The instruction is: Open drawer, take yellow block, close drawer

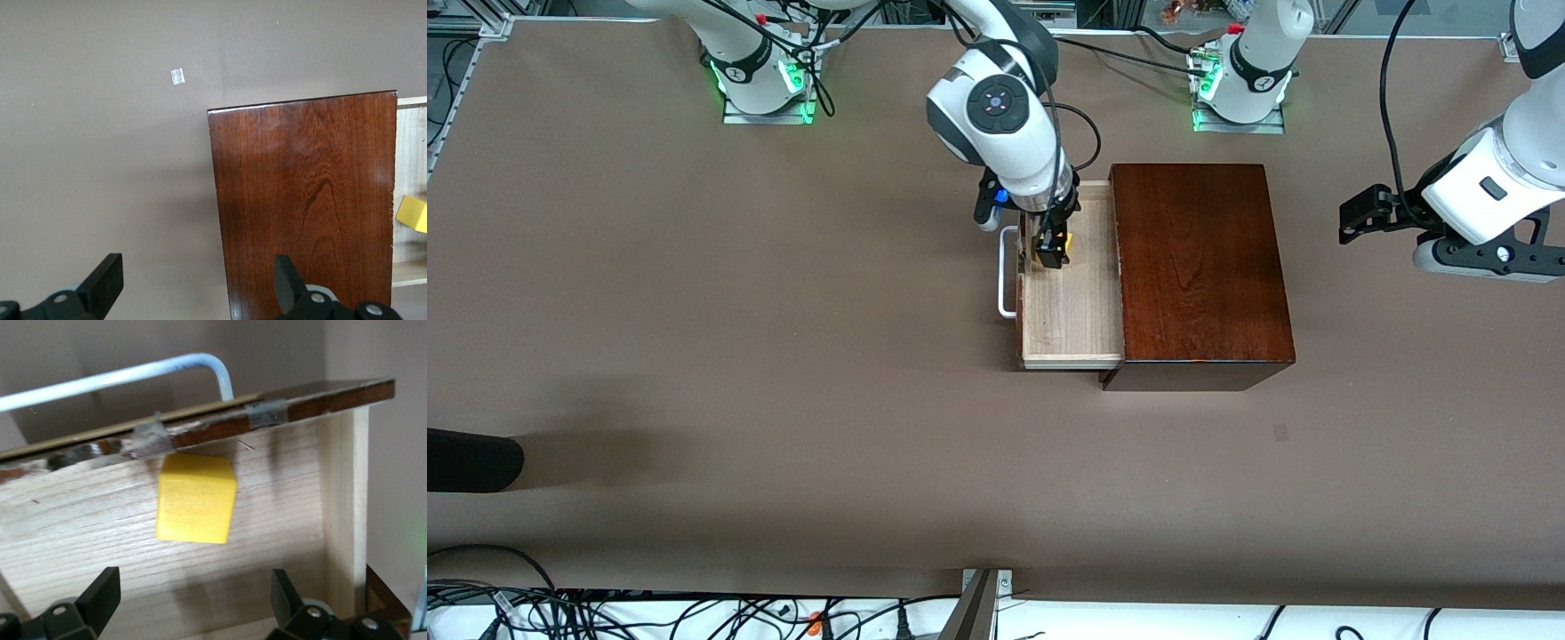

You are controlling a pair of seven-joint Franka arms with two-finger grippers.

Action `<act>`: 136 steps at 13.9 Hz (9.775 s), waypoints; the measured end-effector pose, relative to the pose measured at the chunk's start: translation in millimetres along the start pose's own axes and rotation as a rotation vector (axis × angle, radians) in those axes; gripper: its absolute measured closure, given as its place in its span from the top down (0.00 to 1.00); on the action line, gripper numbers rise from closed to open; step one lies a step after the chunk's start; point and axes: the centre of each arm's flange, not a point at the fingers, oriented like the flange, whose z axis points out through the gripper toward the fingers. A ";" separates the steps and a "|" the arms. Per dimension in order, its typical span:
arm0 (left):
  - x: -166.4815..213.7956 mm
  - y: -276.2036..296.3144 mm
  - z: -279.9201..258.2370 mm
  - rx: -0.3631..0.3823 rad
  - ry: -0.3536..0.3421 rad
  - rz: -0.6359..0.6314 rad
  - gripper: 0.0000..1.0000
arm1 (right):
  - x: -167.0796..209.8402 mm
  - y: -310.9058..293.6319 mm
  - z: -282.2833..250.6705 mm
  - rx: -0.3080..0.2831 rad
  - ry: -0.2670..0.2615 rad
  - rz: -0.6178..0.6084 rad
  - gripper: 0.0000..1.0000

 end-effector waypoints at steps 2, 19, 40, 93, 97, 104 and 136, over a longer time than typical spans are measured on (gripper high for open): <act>0.0 0.0 0.0 0.000 0.000 0.000 1.00 | 4.1 -2.1 11.6 0.004 0.019 -0.003 1.00; 0.0 0.1 0.0 0.000 0.000 0.001 1.00 | 21.2 -2.7 47.7 0.009 0.088 -0.015 0.56; -8.6 84.6 -8.6 -0.002 0.021 0.156 1.00 | 191.1 -223.5 -110.0 -0.032 0.232 -0.901 0.56; -44.2 472.3 285.0 0.194 -0.140 1.563 1.00 | 473.7 -233.2 -455.1 -0.167 0.303 -1.708 1.00; -44.1 468.1 280.9 0.216 -0.169 1.544 1.00 | 488.1 -219.3 -446.6 -0.220 0.258 -1.719 1.00; -23.9 417.4 277.9 0.269 -0.306 1.464 1.00 | 488.0 -213.1 -447.5 -0.226 0.252 -1.726 1.00; -56.2 377.2 79.8 0.250 0.019 0.587 1.00 | 510.0 -210.1 -438.9 -0.296 0.183 -1.679 1.00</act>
